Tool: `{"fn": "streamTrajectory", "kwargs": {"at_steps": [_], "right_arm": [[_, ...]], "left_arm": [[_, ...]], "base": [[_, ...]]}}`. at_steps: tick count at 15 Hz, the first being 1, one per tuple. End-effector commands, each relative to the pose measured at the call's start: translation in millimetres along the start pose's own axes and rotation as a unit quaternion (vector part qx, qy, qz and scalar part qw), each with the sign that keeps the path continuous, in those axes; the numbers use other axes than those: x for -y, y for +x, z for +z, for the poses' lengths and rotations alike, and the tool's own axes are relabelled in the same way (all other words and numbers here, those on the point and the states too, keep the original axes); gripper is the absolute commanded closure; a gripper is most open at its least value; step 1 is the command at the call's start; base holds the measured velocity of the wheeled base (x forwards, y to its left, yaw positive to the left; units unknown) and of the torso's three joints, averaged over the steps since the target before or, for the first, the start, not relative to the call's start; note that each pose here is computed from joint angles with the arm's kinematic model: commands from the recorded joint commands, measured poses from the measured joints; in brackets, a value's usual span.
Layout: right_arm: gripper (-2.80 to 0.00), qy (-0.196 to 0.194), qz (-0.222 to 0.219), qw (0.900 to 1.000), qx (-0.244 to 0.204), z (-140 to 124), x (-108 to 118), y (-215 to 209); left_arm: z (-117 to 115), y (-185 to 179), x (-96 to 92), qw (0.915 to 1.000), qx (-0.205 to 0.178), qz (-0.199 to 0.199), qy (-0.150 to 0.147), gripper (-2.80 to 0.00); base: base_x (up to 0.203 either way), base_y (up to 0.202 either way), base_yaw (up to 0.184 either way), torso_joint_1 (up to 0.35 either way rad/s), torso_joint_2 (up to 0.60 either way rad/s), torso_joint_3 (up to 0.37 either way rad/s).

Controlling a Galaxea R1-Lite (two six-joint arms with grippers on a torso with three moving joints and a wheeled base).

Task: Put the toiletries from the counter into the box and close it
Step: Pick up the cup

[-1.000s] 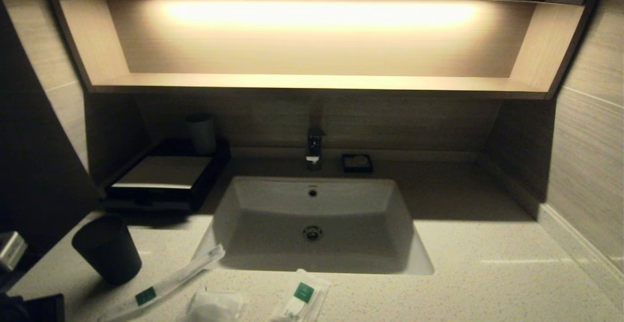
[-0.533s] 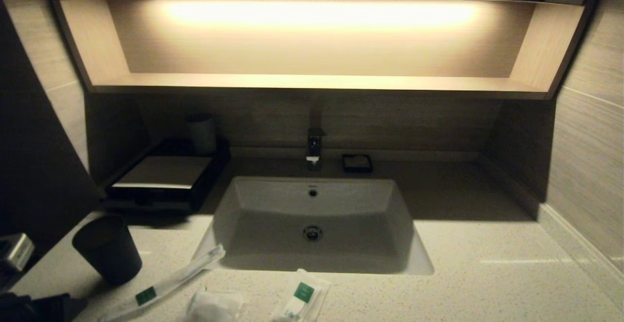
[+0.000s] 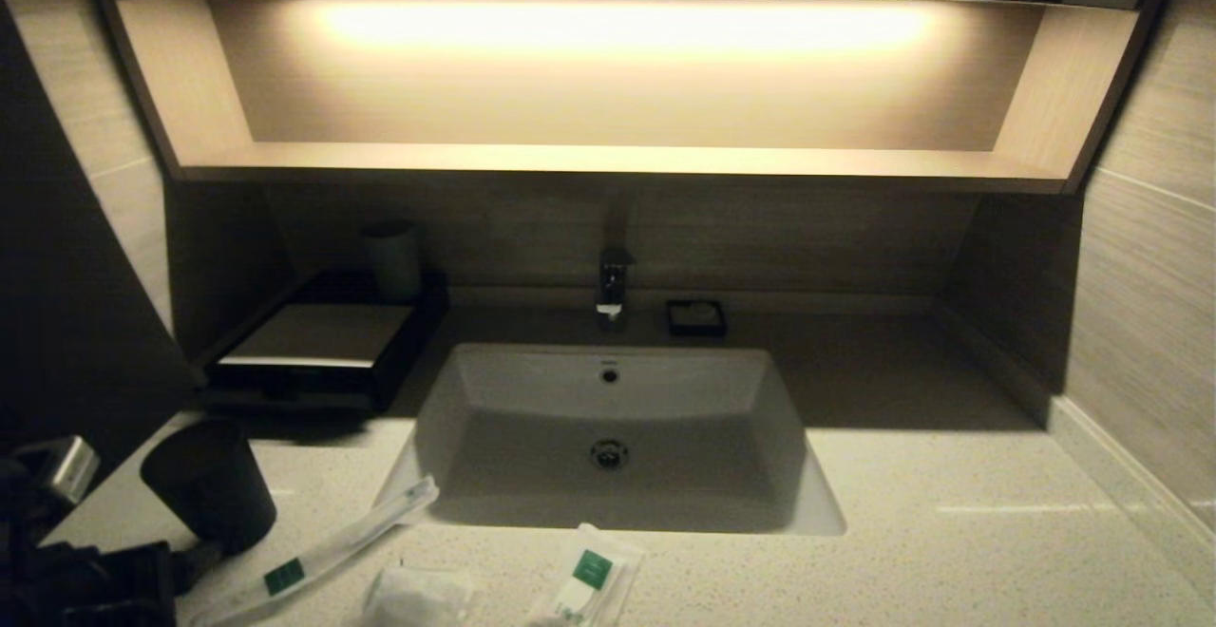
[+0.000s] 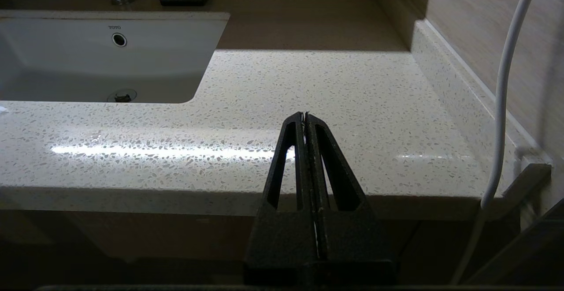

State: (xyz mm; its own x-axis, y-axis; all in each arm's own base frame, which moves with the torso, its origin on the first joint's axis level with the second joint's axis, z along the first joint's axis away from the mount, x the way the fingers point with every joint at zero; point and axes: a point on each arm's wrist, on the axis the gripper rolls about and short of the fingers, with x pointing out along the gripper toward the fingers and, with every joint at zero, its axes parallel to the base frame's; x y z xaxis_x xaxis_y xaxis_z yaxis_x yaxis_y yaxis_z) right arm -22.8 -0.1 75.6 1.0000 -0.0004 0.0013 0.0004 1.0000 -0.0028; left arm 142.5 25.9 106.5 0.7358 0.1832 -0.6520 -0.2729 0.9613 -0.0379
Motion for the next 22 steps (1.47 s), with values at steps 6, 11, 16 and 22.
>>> {"fn": "streamTrajectory", "kwargs": {"at_steps": [6, 11, 16, 22], "right_arm": [[0.0, 0.0, 0.0, 1.0, -0.001, -0.4, 0.0, 0.1], [0.0, 0.0, 0.0, 1.0, -0.001, -0.4, 0.0, 0.1], [0.0, 0.0, 0.0, 1.0, -0.001, -0.4, 0.0, 0.1], [0.0, 0.0, 0.0, 1.0, -0.001, -0.4, 0.0, 0.1]], "left_arm": [[-2.4, 32.6, 1.9, 1.0, 0.005, -0.002, 0.004, -2.8], [-2.8, 48.9, 4.7, 0.9997, 0.022, -0.009, 0.007, -2.8], [-3.6, 58.4, 9.2, 0.9987, 0.046, -0.02, 0.012, -2.8], [-9.8, 74.5, 9.8, 0.9969, 0.075, -0.021, 0.012, -2.8]], "base": [[0.0, 0.0, 0.0, 0.0, 0.0, 0.0], [0.0, 0.0, 0.0, 0.0, 0.0, 0.0], [0.0, 0.0, 0.0, 0.0, 0.0, 0.0], [0.0, 0.0, 0.0, 0.0, 0.0, 0.0]]}}
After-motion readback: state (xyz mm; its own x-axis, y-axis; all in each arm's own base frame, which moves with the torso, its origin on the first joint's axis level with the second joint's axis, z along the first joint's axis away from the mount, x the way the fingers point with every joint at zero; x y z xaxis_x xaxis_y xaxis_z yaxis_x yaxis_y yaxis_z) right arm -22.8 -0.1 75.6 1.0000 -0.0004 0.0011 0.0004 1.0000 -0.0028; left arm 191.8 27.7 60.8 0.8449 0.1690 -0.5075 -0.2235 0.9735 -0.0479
